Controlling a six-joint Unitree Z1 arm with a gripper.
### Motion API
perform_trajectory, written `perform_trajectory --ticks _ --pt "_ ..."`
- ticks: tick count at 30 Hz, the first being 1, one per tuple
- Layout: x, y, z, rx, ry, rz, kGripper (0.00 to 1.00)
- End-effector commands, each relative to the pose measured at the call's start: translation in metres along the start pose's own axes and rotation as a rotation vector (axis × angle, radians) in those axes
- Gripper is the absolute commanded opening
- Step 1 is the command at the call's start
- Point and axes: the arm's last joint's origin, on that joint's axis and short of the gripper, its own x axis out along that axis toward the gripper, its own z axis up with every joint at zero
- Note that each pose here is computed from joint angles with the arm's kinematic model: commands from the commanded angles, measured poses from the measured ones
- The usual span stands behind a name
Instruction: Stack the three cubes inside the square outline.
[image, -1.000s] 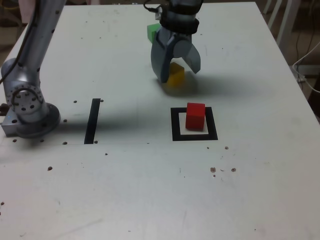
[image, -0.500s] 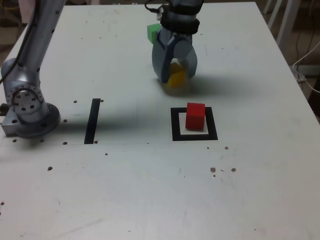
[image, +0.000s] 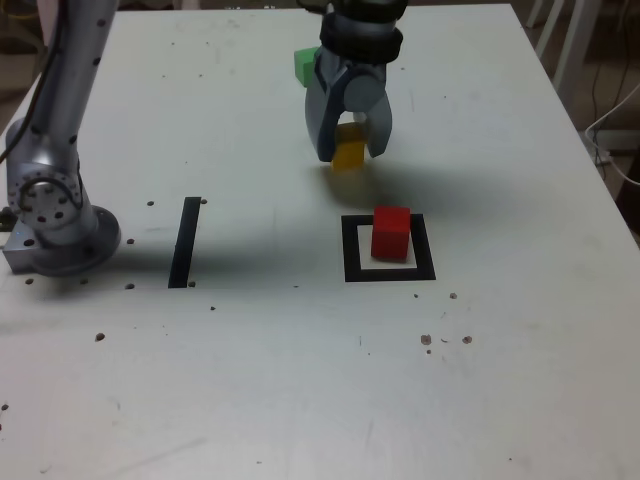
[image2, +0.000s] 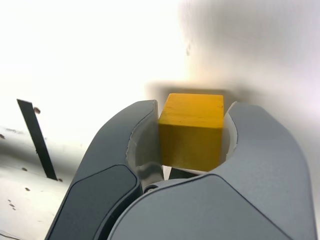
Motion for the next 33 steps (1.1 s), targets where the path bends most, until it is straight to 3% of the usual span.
perform_trajectory --ticks 1,11,20,33 --pt "-0.01 -0.011 -0.005 0.03 -0.019 0.013 0.28" --pt "-0.038 -0.06 -0.016 0.171 -0.038 0.038 0.28" --pt "-0.055 -0.103 -0.017 0.285 -0.038 0.037 0.28" --pt "-0.047 -0.139 -0.009 0.364 -0.016 0.025 0.28"
